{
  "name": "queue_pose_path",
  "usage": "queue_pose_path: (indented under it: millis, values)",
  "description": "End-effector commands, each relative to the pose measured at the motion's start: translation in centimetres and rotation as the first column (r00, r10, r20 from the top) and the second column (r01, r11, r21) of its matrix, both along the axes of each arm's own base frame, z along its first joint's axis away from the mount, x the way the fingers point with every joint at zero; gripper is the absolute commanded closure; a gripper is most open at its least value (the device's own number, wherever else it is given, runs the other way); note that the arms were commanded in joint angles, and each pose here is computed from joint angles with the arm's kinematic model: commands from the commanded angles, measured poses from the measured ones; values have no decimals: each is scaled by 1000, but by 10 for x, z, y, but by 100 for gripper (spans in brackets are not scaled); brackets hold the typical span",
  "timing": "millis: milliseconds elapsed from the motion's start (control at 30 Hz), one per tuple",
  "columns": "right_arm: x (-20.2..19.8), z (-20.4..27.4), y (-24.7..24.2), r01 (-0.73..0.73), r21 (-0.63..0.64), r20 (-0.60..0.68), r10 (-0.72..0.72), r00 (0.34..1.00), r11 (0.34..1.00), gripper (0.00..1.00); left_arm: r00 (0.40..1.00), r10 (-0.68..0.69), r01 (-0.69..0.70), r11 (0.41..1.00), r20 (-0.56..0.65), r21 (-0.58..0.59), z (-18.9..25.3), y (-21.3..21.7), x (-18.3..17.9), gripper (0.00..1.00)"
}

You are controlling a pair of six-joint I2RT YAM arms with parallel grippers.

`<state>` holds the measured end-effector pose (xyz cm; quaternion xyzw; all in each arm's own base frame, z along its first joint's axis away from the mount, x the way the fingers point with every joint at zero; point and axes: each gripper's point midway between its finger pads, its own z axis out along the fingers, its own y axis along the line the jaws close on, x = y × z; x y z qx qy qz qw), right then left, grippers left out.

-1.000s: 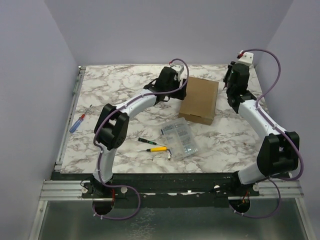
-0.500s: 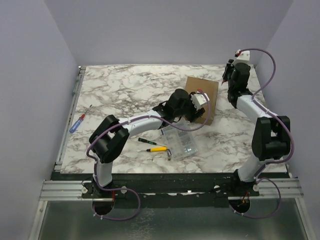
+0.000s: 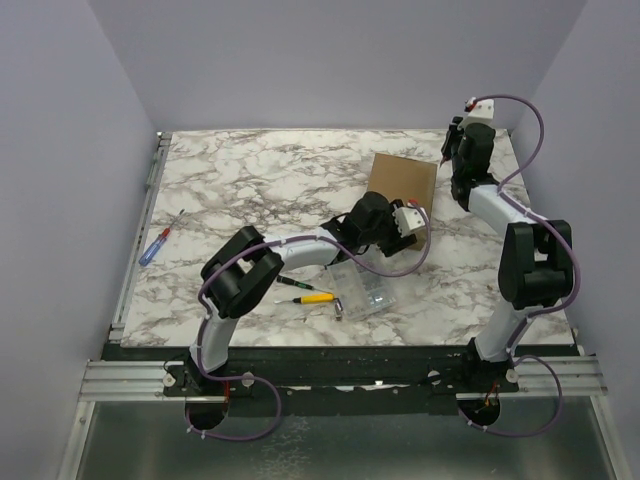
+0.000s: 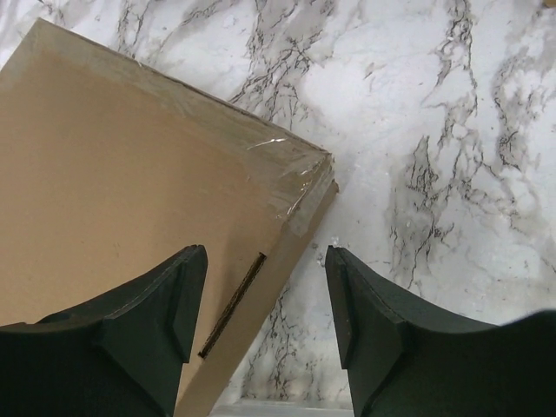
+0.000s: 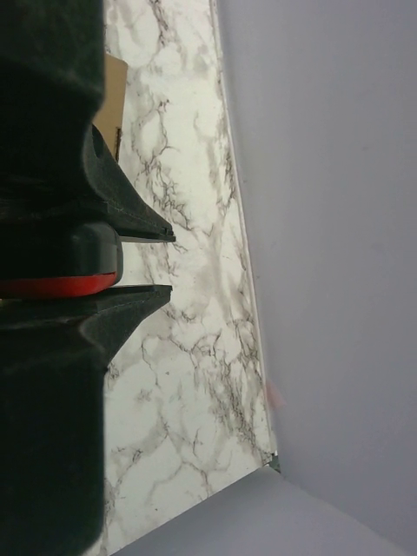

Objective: Unpack the express box

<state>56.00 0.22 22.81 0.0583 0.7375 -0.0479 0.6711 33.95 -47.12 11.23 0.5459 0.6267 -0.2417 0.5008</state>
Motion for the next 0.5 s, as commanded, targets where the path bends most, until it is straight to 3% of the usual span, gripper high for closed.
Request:
queue_pose_path:
  millis: [0, 467]
  values:
    - [13, 22, -2, 1, 0, 76, -1, 997, 1000, 100, 998, -33, 35, 999, 62, -32, 17, -15, 0, 35]
    - [24, 15, -4, 19, 0, 61, -18, 998, 1000, 100, 988, 45, -52, 998, 150, 45, -1, -22, 15, 39]
